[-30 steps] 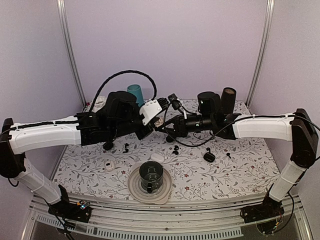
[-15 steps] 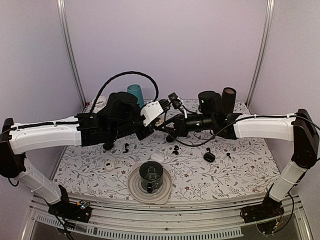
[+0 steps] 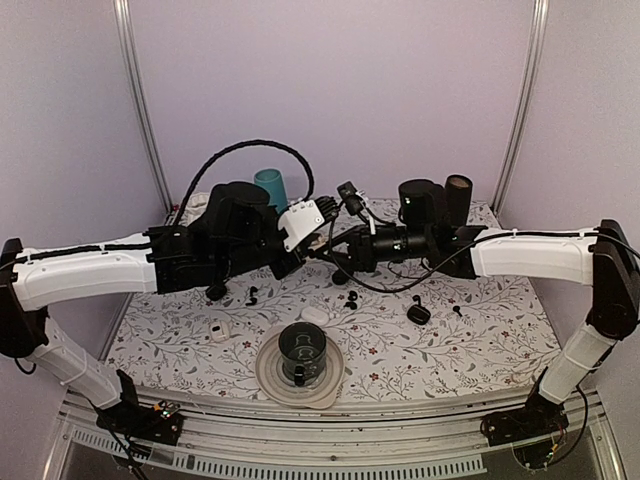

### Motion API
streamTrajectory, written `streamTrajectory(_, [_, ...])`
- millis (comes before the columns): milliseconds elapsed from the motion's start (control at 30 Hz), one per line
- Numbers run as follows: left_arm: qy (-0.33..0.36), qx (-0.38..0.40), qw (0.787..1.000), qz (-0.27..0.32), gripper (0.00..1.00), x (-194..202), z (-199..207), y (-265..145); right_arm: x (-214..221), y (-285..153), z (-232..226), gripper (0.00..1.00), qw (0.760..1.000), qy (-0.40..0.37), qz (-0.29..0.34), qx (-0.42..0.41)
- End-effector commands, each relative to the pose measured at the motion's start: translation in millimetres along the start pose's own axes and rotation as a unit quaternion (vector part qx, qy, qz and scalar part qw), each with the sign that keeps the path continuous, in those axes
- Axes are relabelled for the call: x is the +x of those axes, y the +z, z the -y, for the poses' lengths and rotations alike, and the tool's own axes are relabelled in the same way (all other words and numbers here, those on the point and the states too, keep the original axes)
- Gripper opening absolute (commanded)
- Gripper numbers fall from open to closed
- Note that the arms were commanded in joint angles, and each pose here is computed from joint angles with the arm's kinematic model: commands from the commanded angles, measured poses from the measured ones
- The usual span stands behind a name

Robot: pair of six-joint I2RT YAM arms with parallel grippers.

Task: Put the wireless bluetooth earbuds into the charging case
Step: Insert the right earbud into the right side groove of the charging case.

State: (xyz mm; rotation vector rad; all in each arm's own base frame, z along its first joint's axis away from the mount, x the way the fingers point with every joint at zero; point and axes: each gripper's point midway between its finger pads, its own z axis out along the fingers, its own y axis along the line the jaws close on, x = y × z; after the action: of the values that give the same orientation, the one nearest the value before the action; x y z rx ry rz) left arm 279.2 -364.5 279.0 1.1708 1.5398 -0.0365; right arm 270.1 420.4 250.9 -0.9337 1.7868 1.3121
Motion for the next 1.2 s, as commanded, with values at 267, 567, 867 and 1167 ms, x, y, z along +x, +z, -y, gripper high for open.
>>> streamTrajectory(267, [0.017,0.043,0.998,0.030,0.13,-13,19,-15,-50,-17,-20,0.04,0.996,-0.049,0.073,0.004])
streamTrajectory(567, [0.025,0.046,0.998,0.035,0.17,-16,20,-18,-61,-23,-23,0.04,0.993,-0.073,0.094,0.012])
streamTrajectory(867, [0.023,0.047,0.998,0.042,0.21,-20,19,-20,-67,-25,-27,0.04,0.991,-0.087,0.100,0.009])
streamTrajectory(1167, [0.013,0.033,0.998,0.046,0.22,-26,12,-17,-66,-26,-38,0.04,0.990,-0.097,0.101,-0.010])
